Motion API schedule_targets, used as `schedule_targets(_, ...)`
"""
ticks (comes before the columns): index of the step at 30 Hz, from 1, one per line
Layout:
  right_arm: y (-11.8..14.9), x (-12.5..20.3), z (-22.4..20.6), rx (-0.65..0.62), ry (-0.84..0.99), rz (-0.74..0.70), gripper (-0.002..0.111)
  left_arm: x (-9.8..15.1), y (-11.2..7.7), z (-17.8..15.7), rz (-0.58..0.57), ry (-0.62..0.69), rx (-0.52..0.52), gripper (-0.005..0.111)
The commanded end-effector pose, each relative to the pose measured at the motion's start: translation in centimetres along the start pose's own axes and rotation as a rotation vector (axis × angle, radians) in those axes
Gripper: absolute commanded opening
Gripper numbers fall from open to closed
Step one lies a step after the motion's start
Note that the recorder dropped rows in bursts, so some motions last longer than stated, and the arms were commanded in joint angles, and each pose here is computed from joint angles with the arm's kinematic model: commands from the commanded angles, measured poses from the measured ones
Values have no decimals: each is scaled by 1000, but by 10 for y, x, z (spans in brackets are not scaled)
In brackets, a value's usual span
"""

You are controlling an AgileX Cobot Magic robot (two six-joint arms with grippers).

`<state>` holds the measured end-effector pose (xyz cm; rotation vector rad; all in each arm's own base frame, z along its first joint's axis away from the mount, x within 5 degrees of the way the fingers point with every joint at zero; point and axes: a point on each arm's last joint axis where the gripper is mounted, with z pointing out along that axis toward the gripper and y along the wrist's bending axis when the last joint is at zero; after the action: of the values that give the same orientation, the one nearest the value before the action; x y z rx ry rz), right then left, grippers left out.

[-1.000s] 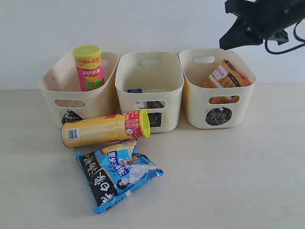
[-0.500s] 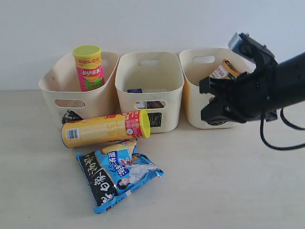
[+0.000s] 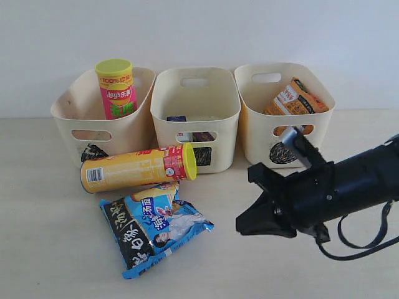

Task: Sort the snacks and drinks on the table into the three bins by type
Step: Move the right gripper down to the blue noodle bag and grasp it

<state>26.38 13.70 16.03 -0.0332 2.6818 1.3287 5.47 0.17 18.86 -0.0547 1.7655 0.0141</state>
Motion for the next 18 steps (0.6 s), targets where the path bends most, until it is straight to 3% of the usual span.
schedule_targets(1,-13,2,19,-109,52,58,16,0,0,0,-3,-6,-1,4)
schedule_targets(6,-23,-2,29,-137,26,115,55,0,0,0,-3,-6,-1,4)
schedule_targets(9,-22,-6,29,-152,-16,134,73,0,0,0,-3,-6,-1,4)
schedule_targets(18,-29,-13,32,-59,-104,158,75,0,0,0,-3,-6,-1,4)
